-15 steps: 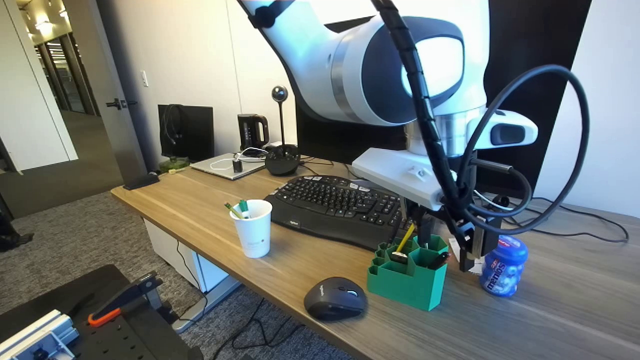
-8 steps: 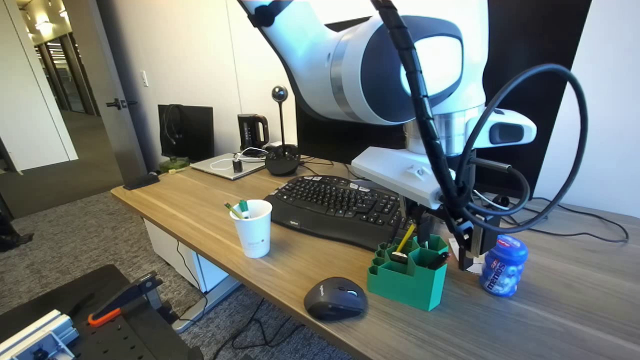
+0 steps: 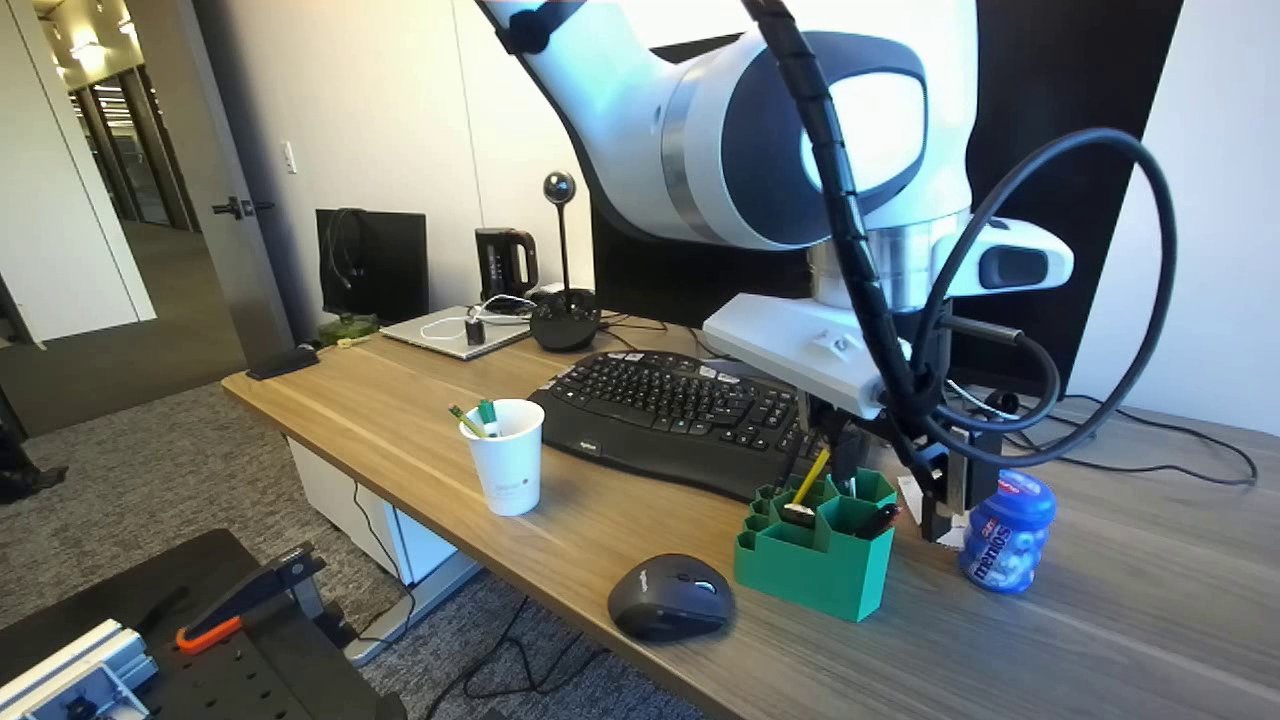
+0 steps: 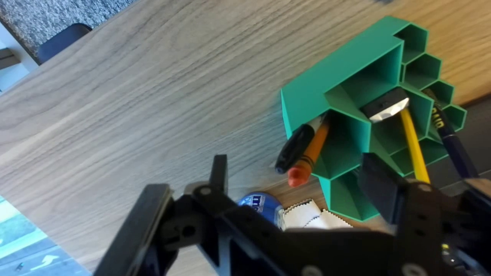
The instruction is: Move the mouse slightly to the right on the desk, then pick a marker from the rack and put it on the desk
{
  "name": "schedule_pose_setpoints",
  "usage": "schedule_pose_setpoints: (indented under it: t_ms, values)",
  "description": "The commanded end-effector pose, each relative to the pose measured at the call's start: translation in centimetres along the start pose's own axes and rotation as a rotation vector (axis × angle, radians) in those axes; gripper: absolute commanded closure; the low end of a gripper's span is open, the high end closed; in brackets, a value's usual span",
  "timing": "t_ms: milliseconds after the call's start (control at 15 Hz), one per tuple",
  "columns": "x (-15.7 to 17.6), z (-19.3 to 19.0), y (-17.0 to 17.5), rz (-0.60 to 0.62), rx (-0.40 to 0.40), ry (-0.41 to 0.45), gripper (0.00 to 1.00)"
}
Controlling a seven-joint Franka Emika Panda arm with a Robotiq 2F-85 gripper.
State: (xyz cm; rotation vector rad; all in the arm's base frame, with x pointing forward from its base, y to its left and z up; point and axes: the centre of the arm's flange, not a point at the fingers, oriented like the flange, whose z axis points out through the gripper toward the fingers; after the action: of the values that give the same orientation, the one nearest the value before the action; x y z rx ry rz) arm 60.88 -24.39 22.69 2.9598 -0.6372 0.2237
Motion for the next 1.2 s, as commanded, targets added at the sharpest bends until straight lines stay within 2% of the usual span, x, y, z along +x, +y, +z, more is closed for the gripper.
schedule_pose_setpoints:
  t_ms: [0,533,600,667,733,1133]
  values:
    - [-0.27,-0.99,0.11,0.003,0.028,0.007,0.0]
    - [-0.6,-0.88,-0.08,-0.006,0.028,-0.001,0.0]
    - [-0.64,-0.86,-0.1,-0.005,0.028,-0.002,0.25]
    - [-0.73,-0.83,-0.12,-0.008,0.03,-0.001,0.26]
    - [-0.76,-0.81,-0.16,-0.01,0.03,-0.002,0.32]
    - [-0.95,-0.6,-0.32,-0.011,0.03,-0.009,0.8]
